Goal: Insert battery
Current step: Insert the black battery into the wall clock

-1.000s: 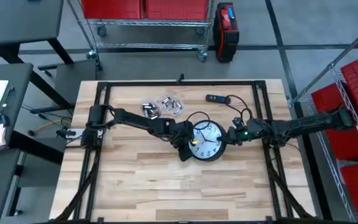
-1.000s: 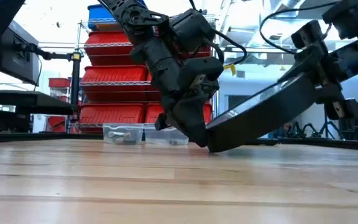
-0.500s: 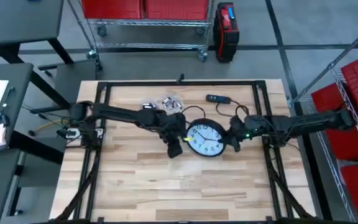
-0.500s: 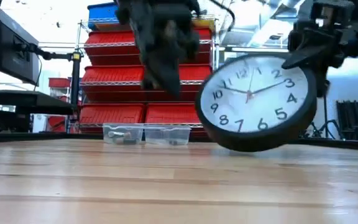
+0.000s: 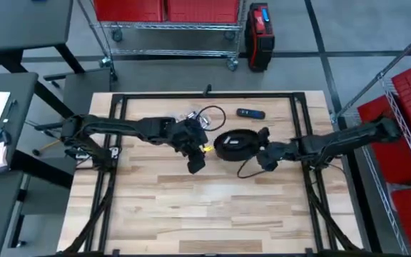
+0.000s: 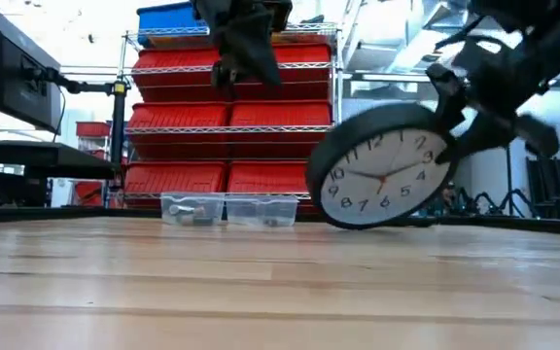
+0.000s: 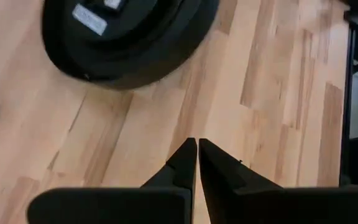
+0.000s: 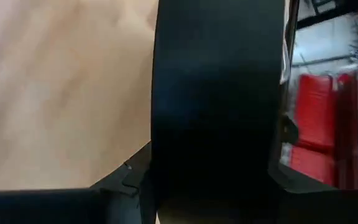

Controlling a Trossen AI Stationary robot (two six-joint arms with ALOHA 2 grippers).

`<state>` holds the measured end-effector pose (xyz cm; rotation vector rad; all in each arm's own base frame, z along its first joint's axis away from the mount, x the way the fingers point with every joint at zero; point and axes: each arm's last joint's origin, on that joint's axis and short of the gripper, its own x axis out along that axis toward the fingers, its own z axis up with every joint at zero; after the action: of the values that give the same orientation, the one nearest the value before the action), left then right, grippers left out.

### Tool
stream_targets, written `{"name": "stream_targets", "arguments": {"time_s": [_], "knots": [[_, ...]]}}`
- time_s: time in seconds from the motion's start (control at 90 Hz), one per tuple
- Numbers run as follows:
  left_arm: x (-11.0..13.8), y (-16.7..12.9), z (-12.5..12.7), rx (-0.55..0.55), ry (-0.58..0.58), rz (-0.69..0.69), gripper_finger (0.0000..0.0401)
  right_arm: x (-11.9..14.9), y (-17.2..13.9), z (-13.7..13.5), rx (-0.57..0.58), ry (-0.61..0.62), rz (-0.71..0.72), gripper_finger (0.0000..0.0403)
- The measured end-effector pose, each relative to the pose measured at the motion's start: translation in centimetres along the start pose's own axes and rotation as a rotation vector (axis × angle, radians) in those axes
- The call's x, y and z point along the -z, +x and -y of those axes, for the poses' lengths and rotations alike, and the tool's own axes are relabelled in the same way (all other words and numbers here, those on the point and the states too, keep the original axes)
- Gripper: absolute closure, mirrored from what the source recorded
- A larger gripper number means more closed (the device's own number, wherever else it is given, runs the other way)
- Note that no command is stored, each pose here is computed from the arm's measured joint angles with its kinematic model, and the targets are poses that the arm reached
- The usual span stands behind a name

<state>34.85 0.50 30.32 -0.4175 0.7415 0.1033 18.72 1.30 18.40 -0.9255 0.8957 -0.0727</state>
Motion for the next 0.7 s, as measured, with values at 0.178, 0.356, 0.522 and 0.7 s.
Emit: {"name": "stream_targets", "arguments": {"time_s": [0.178, 0.356, 0.522, 0.7], "knots": [[0.0, 0.0, 0.0, -0.002, -0.001, -0.003, 0.0401, -0.7, 0.9, -1.3, -0.020, 0.027, -0.036, 0.0257], [0.0, 0.0, 0.0, -0.003, 0.015, -0.004, 0.0401, -0.8, 1.4, -2.7, -0.123, 0.060, -0.037, 0.0174], [0.1, 0.0, 0.0, -0.005, 0.018, -0.008, 0.0401, -0.7, 2.0, -3.1, -0.131, 0.094, -0.082, 0.0122], [0.2, 0.1, -0.1, -0.012, 0.016, -0.023, 0.0401, -0.8, 2.3, -3.3, -0.132, 0.088, -0.094, 0.0121]]}}
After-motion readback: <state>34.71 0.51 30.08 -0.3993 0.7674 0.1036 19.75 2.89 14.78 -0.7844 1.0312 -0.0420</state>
